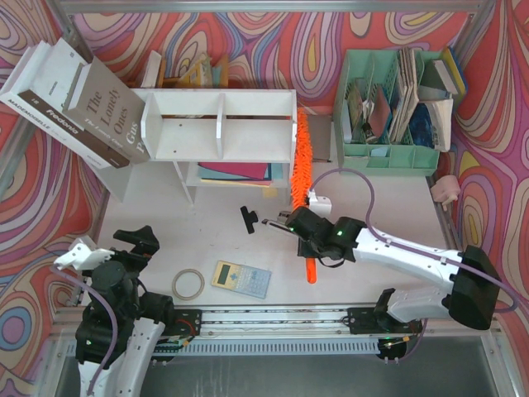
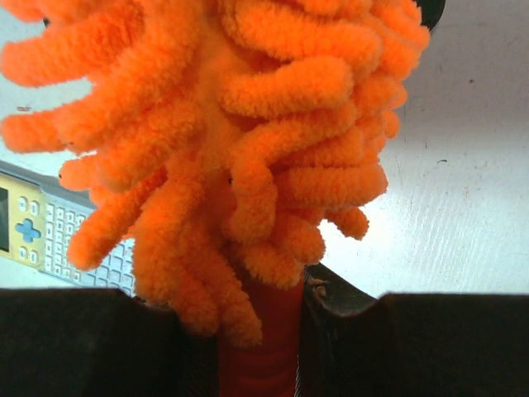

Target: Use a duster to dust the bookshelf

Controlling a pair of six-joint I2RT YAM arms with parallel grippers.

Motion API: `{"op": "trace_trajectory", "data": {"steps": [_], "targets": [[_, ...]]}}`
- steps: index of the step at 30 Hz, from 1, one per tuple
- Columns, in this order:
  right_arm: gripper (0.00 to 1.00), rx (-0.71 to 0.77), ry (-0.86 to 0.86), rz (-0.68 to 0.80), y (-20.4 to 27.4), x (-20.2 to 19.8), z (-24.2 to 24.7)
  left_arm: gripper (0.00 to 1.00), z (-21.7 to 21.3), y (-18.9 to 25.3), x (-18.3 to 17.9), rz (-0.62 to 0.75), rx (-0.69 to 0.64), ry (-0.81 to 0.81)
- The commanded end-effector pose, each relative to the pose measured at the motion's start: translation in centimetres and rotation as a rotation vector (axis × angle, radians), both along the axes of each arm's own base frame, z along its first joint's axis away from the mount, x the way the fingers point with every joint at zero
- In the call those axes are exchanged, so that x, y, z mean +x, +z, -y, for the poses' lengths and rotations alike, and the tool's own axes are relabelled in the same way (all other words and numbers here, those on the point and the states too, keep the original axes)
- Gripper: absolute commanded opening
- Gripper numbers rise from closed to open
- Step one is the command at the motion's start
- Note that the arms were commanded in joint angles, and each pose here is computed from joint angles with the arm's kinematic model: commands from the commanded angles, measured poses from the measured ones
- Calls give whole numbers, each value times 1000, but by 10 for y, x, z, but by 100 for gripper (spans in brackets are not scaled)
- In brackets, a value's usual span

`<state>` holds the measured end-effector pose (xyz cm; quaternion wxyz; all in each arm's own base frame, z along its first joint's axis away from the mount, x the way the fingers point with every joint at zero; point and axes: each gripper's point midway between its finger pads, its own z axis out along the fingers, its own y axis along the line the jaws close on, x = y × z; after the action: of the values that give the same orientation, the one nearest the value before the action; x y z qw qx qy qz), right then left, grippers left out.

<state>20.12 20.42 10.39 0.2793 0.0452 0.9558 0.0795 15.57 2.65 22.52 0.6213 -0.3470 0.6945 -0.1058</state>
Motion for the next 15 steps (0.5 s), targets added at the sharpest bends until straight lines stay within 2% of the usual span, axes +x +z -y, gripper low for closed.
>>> {"op": "trace_trajectory", "data": {"steps": [1, 4, 11, 15], "targets": [[0, 45, 7, 49, 7, 13, -13, 99, 2, -4, 4, -14, 8, -6], [0, 55, 17, 107, 29, 22, -16, 98, 2, -4, 5, -19, 9, -8], [0, 129, 13, 307, 117, 47, -21, 99, 2, -4, 5, -22, 11, -7], [0, 141, 18, 358, 140, 49, -17, 99, 2, -3, 5, -18, 8, -6]]}}
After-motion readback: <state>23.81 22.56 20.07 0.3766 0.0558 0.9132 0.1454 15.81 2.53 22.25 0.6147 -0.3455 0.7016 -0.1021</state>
